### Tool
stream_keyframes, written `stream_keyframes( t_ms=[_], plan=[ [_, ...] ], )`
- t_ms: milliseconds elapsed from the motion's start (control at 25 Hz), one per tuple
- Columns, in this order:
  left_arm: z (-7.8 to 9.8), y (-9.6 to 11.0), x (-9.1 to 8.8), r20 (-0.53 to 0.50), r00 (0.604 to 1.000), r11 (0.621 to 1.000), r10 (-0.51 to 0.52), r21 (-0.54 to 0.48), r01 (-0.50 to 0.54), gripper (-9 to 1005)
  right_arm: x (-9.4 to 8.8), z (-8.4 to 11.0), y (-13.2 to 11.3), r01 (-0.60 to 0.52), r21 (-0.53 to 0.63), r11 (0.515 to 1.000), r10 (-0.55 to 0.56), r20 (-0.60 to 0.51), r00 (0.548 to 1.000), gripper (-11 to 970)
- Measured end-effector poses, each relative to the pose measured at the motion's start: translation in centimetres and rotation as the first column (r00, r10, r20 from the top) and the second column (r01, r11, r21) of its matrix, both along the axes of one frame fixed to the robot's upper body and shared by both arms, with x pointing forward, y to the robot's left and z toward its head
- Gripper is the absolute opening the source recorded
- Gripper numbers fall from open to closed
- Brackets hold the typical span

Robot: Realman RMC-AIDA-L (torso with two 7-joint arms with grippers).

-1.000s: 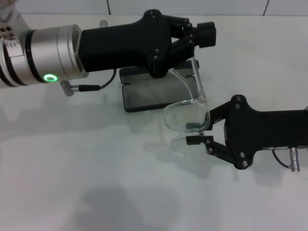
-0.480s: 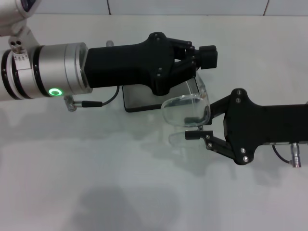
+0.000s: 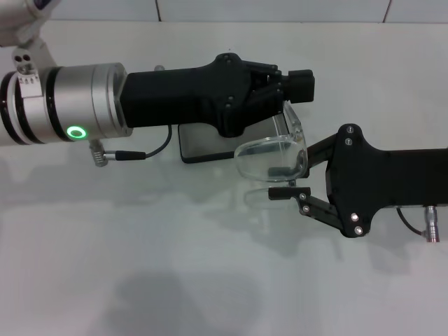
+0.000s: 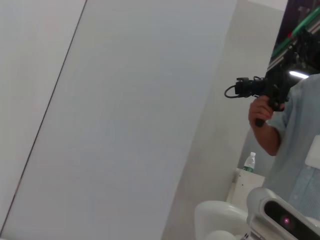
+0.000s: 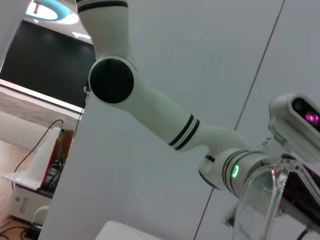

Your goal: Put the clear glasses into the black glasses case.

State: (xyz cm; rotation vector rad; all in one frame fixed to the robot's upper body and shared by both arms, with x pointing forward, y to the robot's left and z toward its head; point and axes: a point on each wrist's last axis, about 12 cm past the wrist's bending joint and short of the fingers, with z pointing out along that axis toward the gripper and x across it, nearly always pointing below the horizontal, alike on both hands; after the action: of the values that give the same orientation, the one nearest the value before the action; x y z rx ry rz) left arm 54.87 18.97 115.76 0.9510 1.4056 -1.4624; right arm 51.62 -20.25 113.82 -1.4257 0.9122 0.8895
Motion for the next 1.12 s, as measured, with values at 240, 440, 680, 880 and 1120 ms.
stream_keyframes(
  t_ms=[240, 440, 680, 880, 1120],
  plan=[
    [0.19, 0.31, 0.2, -0.033, 0.999, 1.0, -0.004, 0.016, 0.005, 57, -0.15, 0.24, 0.08, -0.005, 0.016, 1.0, 0.004, 0.027, 1.0, 115],
    [-0.08, 0.31, 0.09, -0.039, 0.999, 0.999, -0.013, 0.04, 0.015, 57, -0.21, 0.36, -0.04, 0.004, 0.022, 1.0, -0.005, 0.038, 0.999, 114],
    [-0.22, 0.14, -0.15, -0.058, 0.998, 0.998, -0.032, 0.046, 0.035, 57, -0.06, 0.56, -0.11, 0.014, 0.032, 0.999, -0.016, 0.043, 0.999, 114],
    [-0.29, 0.04, -0.36, -0.071, 0.996, 0.997, -0.053, 0.053, 0.057, 57, 0.03, 0.71, -0.09, 0.018, 0.041, 0.999, -0.02, 0.045, 0.999, 114],
    [-0.14, 0.12, -0.38, -0.092, 0.994, 0.997, -0.059, 0.044, 0.063, 57, 0.03, 0.73, -0.1, 0.021, 0.046, 0.999, -0.023, 0.045, 0.999, 113]
  ],
)
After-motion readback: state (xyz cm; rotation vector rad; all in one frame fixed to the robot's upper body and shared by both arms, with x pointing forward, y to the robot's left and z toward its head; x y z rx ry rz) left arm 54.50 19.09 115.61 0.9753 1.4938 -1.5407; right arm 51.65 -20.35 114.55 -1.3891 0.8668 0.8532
